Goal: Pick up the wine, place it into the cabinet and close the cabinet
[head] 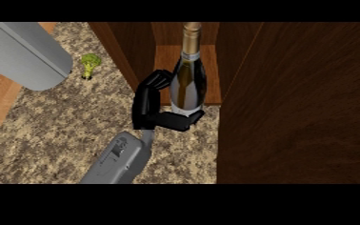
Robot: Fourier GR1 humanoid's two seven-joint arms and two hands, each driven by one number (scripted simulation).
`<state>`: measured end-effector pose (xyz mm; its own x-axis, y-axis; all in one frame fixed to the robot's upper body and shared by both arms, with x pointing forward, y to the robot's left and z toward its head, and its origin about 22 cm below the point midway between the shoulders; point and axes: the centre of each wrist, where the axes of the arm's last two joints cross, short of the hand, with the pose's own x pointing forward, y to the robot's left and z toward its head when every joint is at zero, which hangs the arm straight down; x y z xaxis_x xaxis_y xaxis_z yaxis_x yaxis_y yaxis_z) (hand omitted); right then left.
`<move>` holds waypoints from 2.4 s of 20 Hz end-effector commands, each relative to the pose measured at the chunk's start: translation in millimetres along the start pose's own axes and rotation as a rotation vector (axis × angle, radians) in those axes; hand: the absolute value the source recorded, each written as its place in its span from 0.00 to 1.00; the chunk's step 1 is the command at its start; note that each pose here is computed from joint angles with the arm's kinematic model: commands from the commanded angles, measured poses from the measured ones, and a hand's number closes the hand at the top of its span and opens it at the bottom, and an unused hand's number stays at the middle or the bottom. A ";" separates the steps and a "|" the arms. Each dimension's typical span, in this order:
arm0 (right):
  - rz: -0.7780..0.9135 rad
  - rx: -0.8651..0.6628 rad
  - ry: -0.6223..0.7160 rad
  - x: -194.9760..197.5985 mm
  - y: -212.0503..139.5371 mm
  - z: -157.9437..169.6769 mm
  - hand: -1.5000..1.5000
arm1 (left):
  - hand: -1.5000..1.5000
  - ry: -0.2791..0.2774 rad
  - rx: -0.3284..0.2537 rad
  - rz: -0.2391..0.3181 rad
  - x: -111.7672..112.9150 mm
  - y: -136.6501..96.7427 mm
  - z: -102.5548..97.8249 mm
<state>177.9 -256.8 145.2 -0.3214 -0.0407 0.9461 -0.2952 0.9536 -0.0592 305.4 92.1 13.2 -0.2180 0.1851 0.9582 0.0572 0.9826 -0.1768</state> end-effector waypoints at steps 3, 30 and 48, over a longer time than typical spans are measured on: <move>-0.006 0.009 0.011 12.1 -17.1 -2.1 0.00 | 1.00 0.029 0.051 -0.036 -27.8 -4.3 0.1; -0.028 -0.013 -0.012 -4.0 -8.7 3.8 0.00 | 1.00 0.098 0.052 0.127 -68.7 15.5 -27.2; -0.035 0.009 -0.002 -8.1 6.1 -12.0 0.00 | 1.00 0.138 0.117 0.081 -49.0 15.6 -77.2</move>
<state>188.7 -257.0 142.2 -0.3169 -0.0665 0.9461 -0.3170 0.9476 -0.0396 380.4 98.2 -32.1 -0.0739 0.2662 0.9611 -0.0435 0.9619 -0.2698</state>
